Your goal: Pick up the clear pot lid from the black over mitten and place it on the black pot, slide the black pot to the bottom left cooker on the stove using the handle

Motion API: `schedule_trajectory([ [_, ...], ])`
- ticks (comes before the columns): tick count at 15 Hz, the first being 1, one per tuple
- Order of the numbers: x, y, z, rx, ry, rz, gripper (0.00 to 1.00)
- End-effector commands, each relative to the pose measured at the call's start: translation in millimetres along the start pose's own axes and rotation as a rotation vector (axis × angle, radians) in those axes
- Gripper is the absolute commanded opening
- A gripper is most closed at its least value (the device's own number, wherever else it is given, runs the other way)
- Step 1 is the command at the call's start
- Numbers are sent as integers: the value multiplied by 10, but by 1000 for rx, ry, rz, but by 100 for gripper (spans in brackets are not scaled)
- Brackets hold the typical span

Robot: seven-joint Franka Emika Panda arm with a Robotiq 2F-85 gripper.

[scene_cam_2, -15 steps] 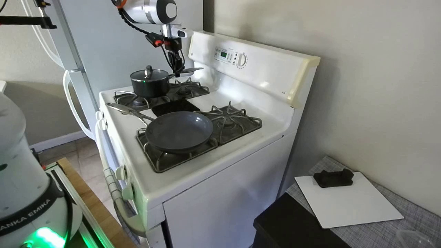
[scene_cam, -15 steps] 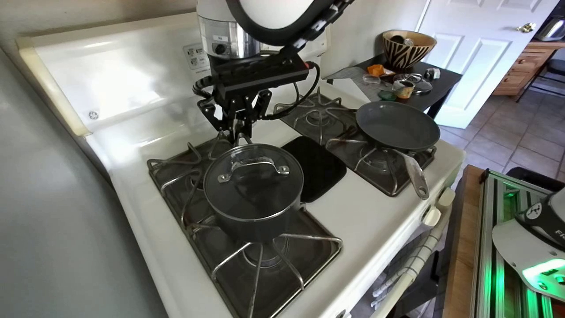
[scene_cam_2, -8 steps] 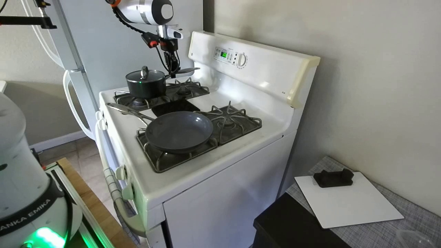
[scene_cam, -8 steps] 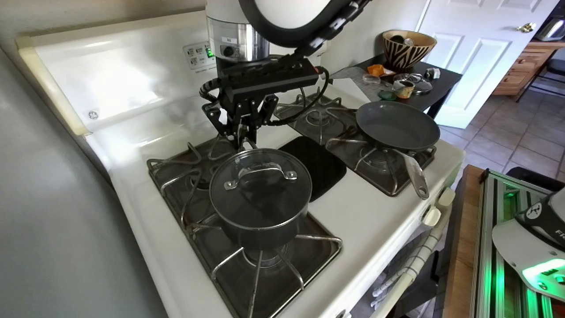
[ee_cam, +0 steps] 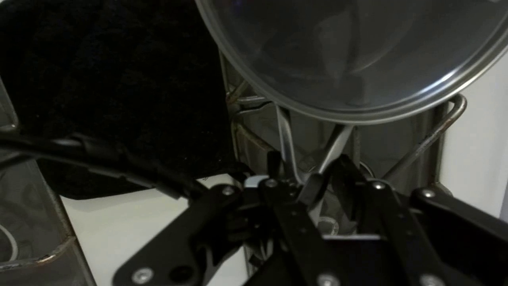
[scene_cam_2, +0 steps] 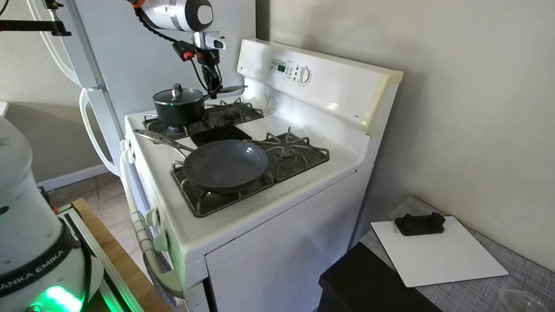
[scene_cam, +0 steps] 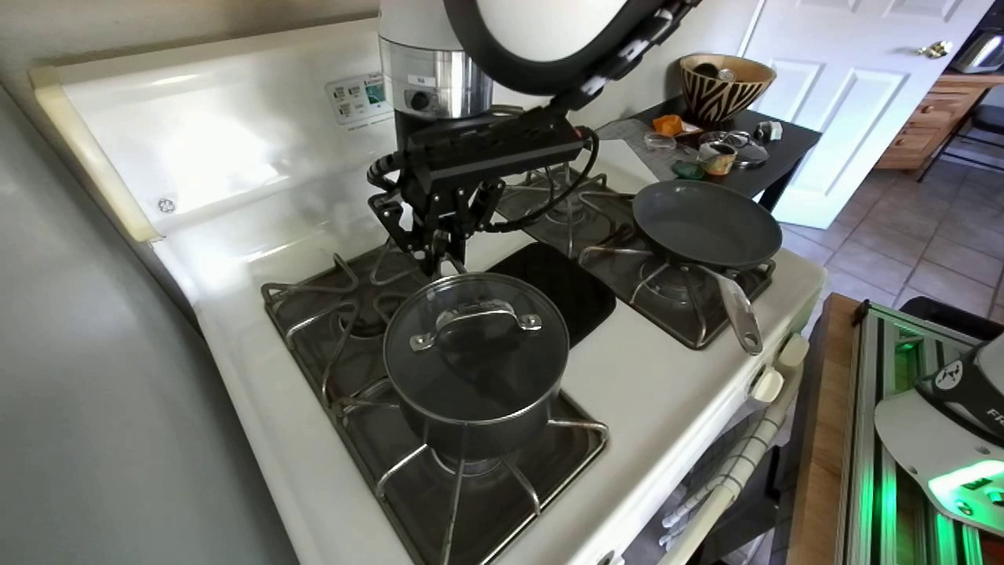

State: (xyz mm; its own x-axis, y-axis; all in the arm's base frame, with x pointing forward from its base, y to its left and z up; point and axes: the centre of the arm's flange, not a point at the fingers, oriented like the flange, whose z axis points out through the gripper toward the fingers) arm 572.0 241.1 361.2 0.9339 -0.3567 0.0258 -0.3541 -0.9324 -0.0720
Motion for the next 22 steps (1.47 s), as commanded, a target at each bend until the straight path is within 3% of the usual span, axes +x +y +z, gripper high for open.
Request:
schedule_trajectory([
  [1,-208,80,23,10,-6,-2,7],
  [14,-285,53,50,6,-10,-15,7],
  [15,-278,51,55,6,-10,-14,25],
  [16,-272,49,55,7,-7,-10,55],
  [18,-276,44,47,9,-6,-13,55],
  [22,-309,32,2,14,0,-22,88],
])
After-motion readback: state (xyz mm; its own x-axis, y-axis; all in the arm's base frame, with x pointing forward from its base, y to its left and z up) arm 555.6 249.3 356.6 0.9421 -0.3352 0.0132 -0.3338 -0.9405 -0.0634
